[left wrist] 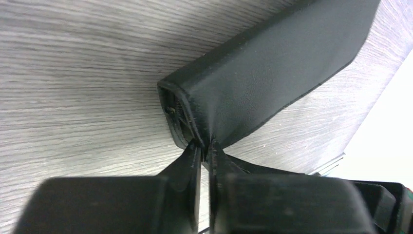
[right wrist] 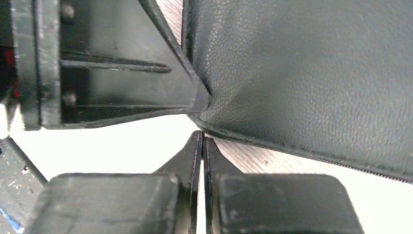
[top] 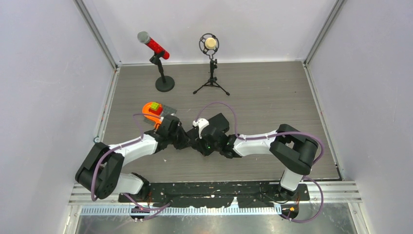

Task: Sort the hair-cutting tools
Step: Zip the hairdressing tool bag at the center of the board.

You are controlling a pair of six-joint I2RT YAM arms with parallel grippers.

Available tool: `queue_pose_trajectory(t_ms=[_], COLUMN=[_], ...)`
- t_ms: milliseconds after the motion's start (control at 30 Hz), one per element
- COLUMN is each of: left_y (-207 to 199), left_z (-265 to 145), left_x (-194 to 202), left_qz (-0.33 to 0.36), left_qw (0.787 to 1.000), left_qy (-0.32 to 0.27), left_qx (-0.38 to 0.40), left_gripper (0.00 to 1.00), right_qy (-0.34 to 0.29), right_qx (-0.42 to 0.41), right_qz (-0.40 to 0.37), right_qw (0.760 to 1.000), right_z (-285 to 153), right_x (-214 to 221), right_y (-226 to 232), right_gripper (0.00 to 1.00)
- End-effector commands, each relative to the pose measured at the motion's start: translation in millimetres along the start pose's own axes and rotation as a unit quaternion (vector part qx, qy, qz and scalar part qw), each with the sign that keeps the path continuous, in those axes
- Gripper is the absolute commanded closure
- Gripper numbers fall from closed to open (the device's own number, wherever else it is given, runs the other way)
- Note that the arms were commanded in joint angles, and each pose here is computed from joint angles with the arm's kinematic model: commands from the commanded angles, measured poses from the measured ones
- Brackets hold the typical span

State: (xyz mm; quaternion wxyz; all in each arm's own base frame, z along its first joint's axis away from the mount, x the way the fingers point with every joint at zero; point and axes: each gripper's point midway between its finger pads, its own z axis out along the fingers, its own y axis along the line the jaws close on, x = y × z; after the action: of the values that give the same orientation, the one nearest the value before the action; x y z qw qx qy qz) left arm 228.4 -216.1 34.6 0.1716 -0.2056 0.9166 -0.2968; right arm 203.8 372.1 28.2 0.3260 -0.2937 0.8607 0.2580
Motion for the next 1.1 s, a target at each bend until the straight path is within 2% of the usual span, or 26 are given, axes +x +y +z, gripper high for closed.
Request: queue_pose_trajectory(t_ms=[0,133,433,600,667,733,767,833,933,1000,1067], left_y=[24,38,52,50,42,32,28,14,-7,-17,-16], left_z=[0,-2,2,2,4,8,11,15,12,3,-8], left_x=[-12,-17,-12,-24,-37,-50,-58,-76,-99,-105,-102], left_qz=[0.025,0.036,0.058,0.086,0.094,0.097,0.098,0.102,0.1,0.092,0.08], left_qw=[0.997,0.995,0.993,0.989,0.988,0.988,0.988,0.987,0.988,0.989,0.99], left_qy=[-0.027,-0.031,0.006,0.012,0.007,0.001,-0.002,-0.011,-0.04,-0.063,-0.078], left_qx=[-0.061,-0.083,-0.104,-0.118,-0.121,-0.12,-0.123,-0.12,-0.11,-0.095,-0.086], left_gripper=[1.0,1.0,1.0,1.0,0.93,0.81,0.72,0.46,0.19,0.09,0.05], right_qy=[-0.034,-0.033,-0.023,-0.015,-0.01,-0.003,0.002,0.007,0.005,0.005,0.004], right_qx=[0.031,0.092,0.229,0.23,0.206,0.175,0.16,0.127,0.063,0.04,0.02], right_qz=[-0.006,-0.008,0.075,0.081,0.079,0.074,0.072,0.067,0.076,0.091,0.094], right_qw=[0.999,0.995,0.97,0.97,0.975,0.982,0.984,0.99,0.995,0.995,0.995], right_z=[-9,-24,-72,-82,-79,-74,-71,-64,-55,-47,-38], right_x=[-22,-14,11,14,14,14,16,16,11,9,4], right_y=[-7,-45,-167,-178,-169,-155,-148,-128,-89,-67,-45], right_gripper=[0.95,0.95,0.95,0.95,0.95,0.95,0.95,0.95,0.95,0.95,0.95])
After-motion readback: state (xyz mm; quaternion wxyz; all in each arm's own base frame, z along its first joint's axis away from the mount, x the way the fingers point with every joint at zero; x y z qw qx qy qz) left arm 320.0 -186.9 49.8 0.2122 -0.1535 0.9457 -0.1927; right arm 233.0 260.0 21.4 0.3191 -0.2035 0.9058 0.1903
